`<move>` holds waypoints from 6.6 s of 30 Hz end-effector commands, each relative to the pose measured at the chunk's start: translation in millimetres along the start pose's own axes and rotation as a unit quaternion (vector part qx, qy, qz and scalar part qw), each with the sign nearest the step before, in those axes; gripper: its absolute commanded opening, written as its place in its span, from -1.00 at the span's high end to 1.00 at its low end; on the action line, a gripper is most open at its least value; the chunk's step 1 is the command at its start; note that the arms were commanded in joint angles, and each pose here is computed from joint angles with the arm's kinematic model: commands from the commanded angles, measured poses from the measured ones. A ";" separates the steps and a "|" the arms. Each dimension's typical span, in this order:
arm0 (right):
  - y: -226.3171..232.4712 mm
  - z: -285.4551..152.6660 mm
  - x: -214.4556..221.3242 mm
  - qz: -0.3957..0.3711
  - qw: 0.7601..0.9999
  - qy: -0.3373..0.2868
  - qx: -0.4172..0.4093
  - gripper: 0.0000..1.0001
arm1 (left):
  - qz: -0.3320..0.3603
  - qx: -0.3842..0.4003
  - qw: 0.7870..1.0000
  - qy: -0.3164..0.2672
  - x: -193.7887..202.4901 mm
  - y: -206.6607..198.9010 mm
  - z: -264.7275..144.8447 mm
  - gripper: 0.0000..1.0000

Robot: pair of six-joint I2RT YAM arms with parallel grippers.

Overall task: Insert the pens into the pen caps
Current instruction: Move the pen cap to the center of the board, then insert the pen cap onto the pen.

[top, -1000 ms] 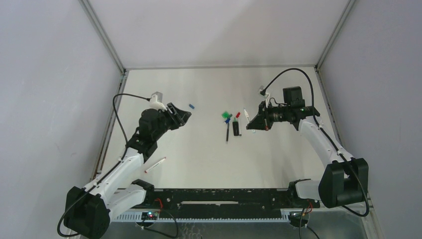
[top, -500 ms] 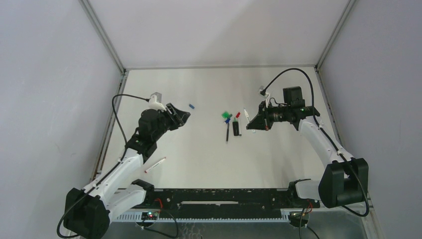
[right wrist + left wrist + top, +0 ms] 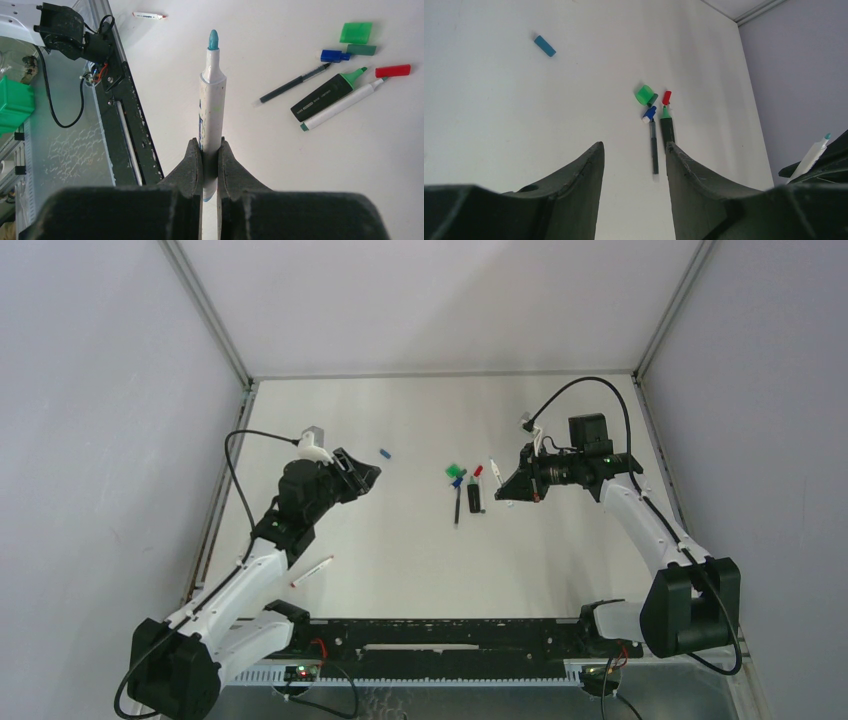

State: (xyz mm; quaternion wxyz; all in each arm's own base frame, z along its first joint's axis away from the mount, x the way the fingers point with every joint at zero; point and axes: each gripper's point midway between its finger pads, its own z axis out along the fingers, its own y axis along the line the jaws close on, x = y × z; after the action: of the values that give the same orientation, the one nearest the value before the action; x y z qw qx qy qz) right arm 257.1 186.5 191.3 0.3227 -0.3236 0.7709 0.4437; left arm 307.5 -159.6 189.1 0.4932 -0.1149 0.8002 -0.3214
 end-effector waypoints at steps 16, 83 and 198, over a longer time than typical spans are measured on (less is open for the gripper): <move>6.6 -11.0 -21.1 -0.035 0.999 -0.024 0.002 0.91 | -0.075 -0.209 0.960 0.169 23.1 45.8 125.0 0.25; 5.2 -14.7 -24.0 -0.041 0.999 -0.030 0.010 0.91 | -0.055 -0.387 0.896 0.212 37.6 117.4 202.7 0.51; -13.2 -21.4 -17.8 -0.020 0.999 -0.028 0.025 0.90 | 0.179 -0.169 0.926 0.287 189.5 53.3 33.0 1.00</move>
State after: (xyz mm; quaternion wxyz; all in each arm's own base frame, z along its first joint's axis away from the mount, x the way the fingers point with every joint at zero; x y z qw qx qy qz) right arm 267.1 166.8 195.7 0.3435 -0.3052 0.7775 0.4294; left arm 247.2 -249.2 16.4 0.2716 0.0586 0.9429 -0.1838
